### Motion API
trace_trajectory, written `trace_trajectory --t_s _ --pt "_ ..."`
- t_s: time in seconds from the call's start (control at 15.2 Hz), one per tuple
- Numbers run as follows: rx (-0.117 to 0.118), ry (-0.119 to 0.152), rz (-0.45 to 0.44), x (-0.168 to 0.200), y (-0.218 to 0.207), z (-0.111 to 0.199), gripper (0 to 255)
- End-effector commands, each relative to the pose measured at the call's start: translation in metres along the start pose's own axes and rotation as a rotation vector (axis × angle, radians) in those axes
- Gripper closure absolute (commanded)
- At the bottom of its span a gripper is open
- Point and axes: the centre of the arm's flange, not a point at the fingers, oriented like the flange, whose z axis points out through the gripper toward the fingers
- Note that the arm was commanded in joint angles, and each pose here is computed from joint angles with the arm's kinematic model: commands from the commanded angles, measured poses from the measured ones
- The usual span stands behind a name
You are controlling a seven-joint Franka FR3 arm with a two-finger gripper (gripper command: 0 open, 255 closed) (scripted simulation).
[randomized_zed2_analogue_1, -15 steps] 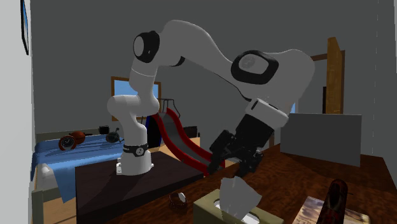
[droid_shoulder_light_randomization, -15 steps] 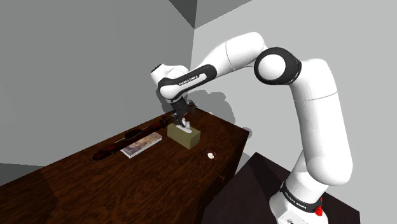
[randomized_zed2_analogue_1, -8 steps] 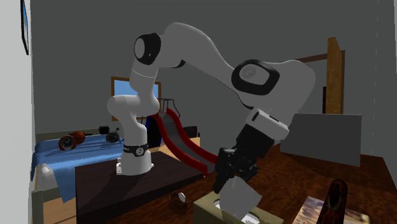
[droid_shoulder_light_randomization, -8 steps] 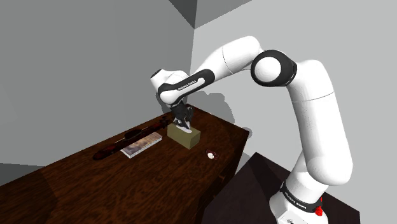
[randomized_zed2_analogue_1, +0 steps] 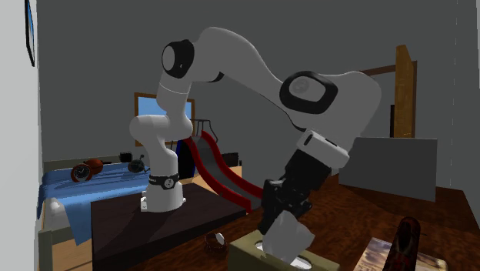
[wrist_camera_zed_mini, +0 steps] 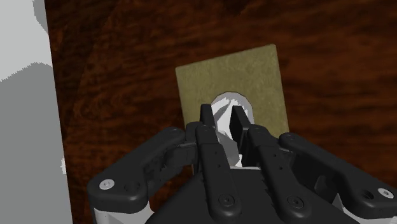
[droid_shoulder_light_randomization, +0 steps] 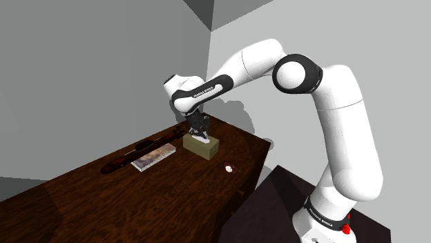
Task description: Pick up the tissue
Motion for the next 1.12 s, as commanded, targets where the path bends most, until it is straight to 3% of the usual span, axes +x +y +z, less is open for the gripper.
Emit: trace_trajectory --t_s 0.0,1.06 --pt "0.002 0.001 -0.003 -0.001 0.000 -0.003 255" --pt "0.002 0.001 -0.003 -0.021 0.035 -0.066 255"
